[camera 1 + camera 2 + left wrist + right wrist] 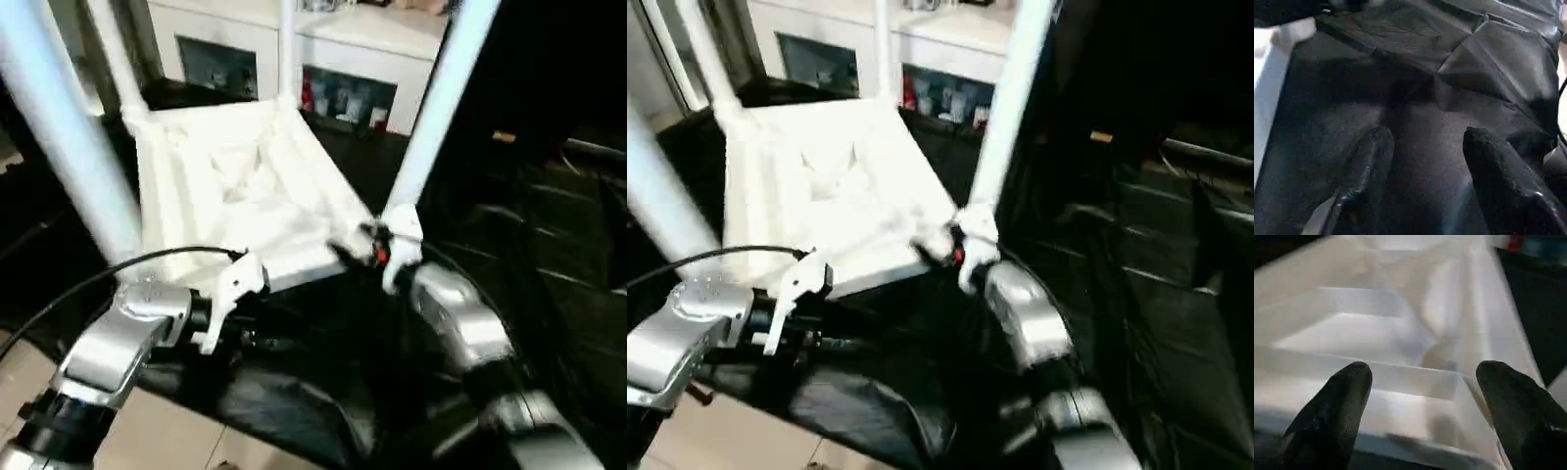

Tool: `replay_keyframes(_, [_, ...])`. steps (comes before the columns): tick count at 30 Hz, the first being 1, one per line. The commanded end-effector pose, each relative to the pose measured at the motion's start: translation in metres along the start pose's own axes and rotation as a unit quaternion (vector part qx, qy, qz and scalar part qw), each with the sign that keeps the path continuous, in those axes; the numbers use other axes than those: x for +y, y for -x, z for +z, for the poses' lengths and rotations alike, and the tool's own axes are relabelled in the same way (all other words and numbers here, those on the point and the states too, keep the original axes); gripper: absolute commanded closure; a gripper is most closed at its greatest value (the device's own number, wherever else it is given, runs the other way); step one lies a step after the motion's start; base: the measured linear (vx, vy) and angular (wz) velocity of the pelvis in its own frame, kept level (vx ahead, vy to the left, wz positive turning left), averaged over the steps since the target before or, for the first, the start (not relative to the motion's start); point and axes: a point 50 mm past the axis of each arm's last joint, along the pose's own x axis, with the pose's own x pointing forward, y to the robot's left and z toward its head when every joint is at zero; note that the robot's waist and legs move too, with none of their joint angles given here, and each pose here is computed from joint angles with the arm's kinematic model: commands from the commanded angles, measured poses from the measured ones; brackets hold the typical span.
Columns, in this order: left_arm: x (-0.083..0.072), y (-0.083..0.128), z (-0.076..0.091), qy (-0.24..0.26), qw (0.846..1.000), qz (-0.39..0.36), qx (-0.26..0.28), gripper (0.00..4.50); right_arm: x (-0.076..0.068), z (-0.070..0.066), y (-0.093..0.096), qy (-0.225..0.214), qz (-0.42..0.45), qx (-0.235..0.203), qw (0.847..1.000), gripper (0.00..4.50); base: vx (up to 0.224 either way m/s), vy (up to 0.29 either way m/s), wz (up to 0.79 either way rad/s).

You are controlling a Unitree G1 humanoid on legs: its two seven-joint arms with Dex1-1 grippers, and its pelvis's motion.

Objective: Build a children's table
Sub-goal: Rotate table base

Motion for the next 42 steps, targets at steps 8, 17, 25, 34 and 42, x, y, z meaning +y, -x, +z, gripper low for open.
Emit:
replay_keyframes(8, [-0.015, 0.0, -0.007, 0.01, 1.0, 0.001, -0.002, 0.86, -0.041, 0.005, -0.006, -0.018, -0.172, 0.031, 0.984, 0.68, 0.0, 0.0, 0.0])
replay_keyframes(17, [-0.032, 0.028, -0.018, 0.025, 1.0, 0.005, 0.003, 0.24, -0.045, 0.009, -0.009, -0.022, -0.153, 0.025, 0.988, 0.68, 0.0, 0.0, 0.0])
replay_keyframes(25, [-0.022, 0.088, -0.024, 0.019, 0.997, 0.073, -0.006, 0.04, -0.032, -0.008, 0.002, 0.011, -0.051, 0.017, 0.999, 0.68, 0.0, 0.0, 0.0])
replay_keyframes(34, [0.001, 0.099, 0.008, -0.063, 0.981, 0.121, -0.141, 0.04, -0.036, -0.046, 0.03, 0.023, -0.051, 0.067, 0.996, 0.68, 0.0, 0.0, 0.0])
replay_keyframes(42, [0.023, 0.069, 0.015, -0.078, 0.974, 0.121, -0.176, 0.04, -0.017, -0.049, 0.022, 0.024, -0.035, 0.072, 0.996, 0.68, 0.0, 0.0, 0.0])
